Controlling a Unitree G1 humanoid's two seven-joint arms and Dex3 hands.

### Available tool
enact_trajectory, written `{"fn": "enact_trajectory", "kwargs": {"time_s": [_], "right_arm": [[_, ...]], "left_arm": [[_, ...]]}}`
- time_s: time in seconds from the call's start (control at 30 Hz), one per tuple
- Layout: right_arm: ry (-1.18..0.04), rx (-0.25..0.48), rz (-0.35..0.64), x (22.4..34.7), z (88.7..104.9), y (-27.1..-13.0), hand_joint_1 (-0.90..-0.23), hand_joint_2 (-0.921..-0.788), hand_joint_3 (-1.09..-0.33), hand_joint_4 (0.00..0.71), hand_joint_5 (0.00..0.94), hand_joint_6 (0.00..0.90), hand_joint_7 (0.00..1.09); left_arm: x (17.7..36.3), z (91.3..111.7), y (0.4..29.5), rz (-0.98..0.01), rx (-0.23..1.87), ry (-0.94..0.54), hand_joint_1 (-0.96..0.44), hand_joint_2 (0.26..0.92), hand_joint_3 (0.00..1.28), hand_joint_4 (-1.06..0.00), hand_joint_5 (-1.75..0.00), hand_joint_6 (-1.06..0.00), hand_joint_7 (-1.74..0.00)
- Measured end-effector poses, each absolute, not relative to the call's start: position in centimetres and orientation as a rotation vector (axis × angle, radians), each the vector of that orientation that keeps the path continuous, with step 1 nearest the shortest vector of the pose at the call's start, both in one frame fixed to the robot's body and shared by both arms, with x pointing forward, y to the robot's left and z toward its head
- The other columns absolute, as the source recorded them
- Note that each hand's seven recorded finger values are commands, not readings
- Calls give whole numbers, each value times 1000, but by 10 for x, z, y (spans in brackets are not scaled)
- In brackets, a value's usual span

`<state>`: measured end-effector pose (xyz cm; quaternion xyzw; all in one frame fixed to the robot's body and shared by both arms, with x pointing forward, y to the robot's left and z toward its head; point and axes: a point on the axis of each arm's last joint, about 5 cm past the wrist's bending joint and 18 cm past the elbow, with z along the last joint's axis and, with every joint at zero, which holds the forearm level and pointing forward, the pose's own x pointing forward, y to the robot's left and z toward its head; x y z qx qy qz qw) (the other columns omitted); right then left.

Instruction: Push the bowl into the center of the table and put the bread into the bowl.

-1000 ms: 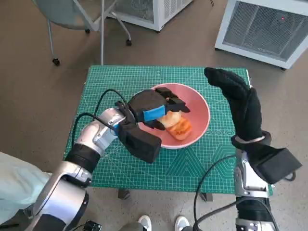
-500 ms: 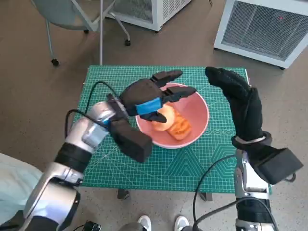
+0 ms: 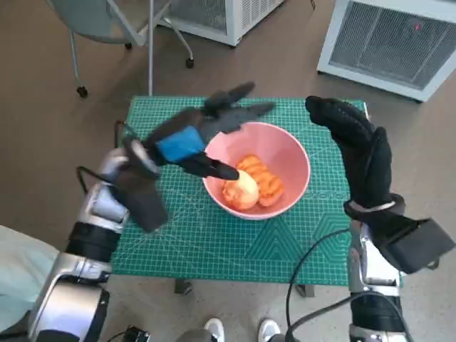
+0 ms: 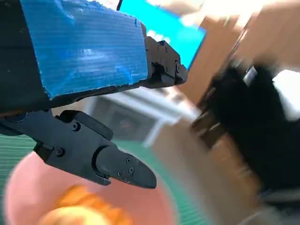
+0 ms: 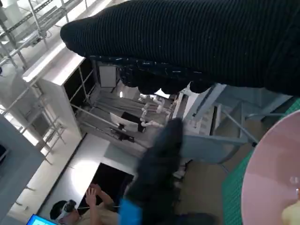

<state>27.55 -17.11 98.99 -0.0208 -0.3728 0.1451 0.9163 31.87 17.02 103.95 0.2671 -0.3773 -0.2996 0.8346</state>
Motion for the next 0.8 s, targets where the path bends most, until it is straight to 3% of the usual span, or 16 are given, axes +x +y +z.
{"fn": "enact_trajectory", "kwargs": {"time_s": [0.23,0.47,0.8], "right_arm": [[-783,-42,284,275,995,-172,-666,-921,-724,203,6,-1,508],[-809,-50,276,276,1002,-169,-673,-921,-723,201,4,-1,506],[-839,-68,273,278,1008,-165,-674,-921,-723,180,0,-1,501]], "left_arm": [[319,1036,173,-573,272,-870,-559,921,172,-90,-34,-264,-47],[318,1014,165,-575,6,-830,-591,921,191,-76,-20,-258,-48],[314,992,162,-578,-142,-767,-605,921,186,-19,-1,-243,-41]]}}
